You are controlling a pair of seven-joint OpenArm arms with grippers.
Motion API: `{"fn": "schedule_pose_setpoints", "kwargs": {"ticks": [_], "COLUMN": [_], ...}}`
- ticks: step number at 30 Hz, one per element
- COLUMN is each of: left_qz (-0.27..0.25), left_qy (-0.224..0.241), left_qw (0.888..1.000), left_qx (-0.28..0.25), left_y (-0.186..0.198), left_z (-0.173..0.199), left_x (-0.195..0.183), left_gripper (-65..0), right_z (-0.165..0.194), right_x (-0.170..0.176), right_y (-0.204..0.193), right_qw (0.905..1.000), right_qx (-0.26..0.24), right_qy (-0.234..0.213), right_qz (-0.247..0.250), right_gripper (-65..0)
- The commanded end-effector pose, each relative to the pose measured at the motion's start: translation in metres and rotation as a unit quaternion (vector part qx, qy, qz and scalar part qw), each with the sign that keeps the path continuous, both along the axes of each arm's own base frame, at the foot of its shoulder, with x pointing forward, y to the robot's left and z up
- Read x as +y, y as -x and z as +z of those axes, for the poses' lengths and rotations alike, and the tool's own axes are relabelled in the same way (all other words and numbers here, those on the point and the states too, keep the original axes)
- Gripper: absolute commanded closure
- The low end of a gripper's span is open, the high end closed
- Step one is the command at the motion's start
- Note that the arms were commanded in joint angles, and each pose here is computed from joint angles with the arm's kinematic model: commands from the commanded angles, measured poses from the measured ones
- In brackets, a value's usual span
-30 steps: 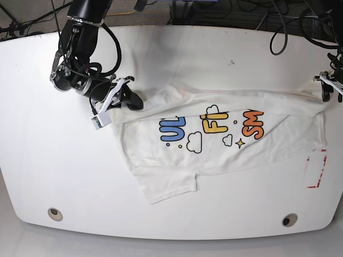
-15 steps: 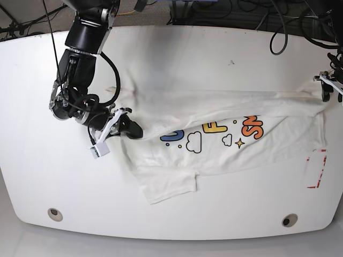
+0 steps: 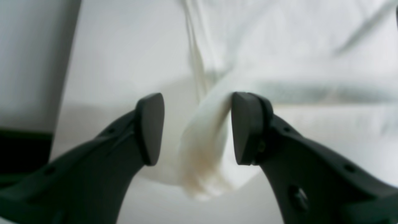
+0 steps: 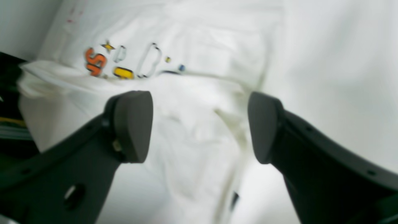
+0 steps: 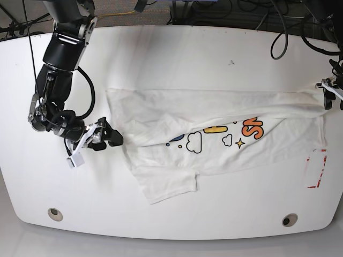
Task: Fold the T-shirt properly
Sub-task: 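Shift the right gripper along the shirt edge, keeping the left gripper holding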
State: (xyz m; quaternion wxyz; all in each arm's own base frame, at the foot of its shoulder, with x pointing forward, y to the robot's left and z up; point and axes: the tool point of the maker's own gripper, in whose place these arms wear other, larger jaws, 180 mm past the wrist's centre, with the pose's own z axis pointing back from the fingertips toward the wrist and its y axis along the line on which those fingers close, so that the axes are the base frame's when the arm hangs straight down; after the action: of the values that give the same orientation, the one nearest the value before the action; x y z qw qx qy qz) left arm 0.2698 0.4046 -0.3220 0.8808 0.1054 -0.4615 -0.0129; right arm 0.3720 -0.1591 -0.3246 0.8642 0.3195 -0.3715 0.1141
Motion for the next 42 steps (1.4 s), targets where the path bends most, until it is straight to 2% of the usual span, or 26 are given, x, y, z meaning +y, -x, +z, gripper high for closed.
{"fn": "schedule_pose_setpoints", "kwargs": {"ticks": [1,5,10,18,26,30,38,42], "left_qz": [0.002,0.020,0.021,0.038,0.037,0.033,-0.012,-0.019], "left_qy": [-0.014,-0.013,-0.010,0.016,0.019,0.009,0.062,0.066], "left_qw": [0.999,0.998,0.998,0.997,0.998,0.999,0.997,0.997], "left_qx": [-0.033,-0.053,-0.059,-0.069,-0.042,-0.018,-0.044,-0.031], "left_y": [-0.008,-0.010,-0.014,-0.025,-0.011,0.008,0.044,0.061], "left_z": [0.024,0.035,0.037,0.032,0.015,0.006,0.016,0.014], "left_x": [0.009,0.019,0.019,0.026,0.025,0.023,-0.020,-0.029], "left_gripper": [-32.5,-32.9,-33.1,-33.1,-33.1,-32.9,-32.9,-32.9], "right_z": [0.011,-0.003,-0.015,-0.041,-0.059,-0.064,-0.063,-0.064], "right_x": [-0.019,-0.033,-0.031,-0.032,-0.022,-0.013,-0.006,-0.006], "right_y": [0.002,0.030,0.064,0.085,0.089,0.091,0.091,0.091], "right_qw": [0.9996,0.9984,0.9967,0.9974,0.9962,0.9958,0.9960,0.9959], "right_qx": [-0.020,-0.003,0.009,0.046,0.074,0.081,0.078,0.079], "right_qy": [0.021,0.056,0.080,0.044,0.014,-0.001,-0.008,-0.009], "right_qz": [-0.006,-0.002,0.011,-0.034,-0.043,-0.043,-0.042,-0.042], "right_gripper": [-44.4,-44.9,-45.2,-44.7,-44.4,-44.4,-44.4,-44.4]}}
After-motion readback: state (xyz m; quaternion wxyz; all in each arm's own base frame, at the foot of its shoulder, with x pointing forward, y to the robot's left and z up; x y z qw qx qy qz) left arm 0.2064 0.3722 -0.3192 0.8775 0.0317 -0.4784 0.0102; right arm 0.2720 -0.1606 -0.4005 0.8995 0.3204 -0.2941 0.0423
